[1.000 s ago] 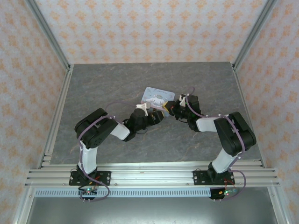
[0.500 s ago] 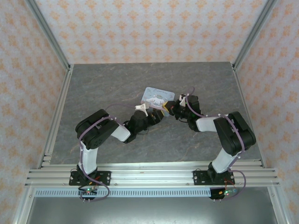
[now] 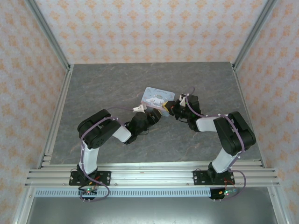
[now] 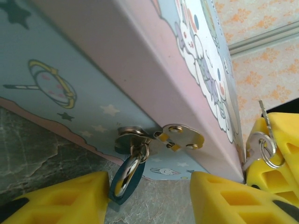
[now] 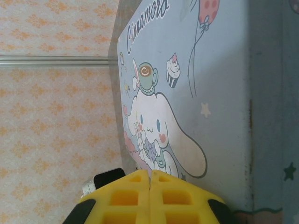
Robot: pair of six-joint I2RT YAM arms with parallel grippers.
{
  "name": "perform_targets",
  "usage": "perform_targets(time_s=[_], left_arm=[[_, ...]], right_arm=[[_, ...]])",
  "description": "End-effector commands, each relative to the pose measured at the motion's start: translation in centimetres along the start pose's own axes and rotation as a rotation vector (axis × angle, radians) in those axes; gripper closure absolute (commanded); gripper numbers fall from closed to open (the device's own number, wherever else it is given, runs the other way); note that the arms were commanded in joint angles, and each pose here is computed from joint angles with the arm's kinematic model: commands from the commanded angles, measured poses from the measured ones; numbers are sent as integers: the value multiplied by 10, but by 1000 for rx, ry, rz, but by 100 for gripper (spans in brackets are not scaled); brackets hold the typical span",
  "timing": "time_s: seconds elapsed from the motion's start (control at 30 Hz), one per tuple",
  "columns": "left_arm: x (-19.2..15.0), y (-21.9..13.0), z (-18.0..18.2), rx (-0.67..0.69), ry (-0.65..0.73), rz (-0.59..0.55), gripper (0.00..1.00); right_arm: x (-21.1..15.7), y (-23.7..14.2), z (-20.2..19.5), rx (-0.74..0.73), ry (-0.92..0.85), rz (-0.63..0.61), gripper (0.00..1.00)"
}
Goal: Unlock a padlock with a key
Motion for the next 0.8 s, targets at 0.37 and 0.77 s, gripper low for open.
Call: perform_targets(time_s=[0.37, 0.77], left_arm=[[-7, -8, 34, 230, 112, -42, 60], [-6, -8, 39, 287, 174, -33, 67]], right_arm=[[3, 1, -7, -14, 21, -1, 100], [3, 1, -8, -13, 27, -3, 100]])
Point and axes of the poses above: each hand's point on the last joint's axis, 136 mm out from that joint toward the fingers, its own y axis out along the fingers, its own z axis along the line the jaws close on, x = y × z, the point moved 5 cm from there along -y, back along the fingers, and after that the axes turned 9 degrees about -y, right-handed, at the moved point
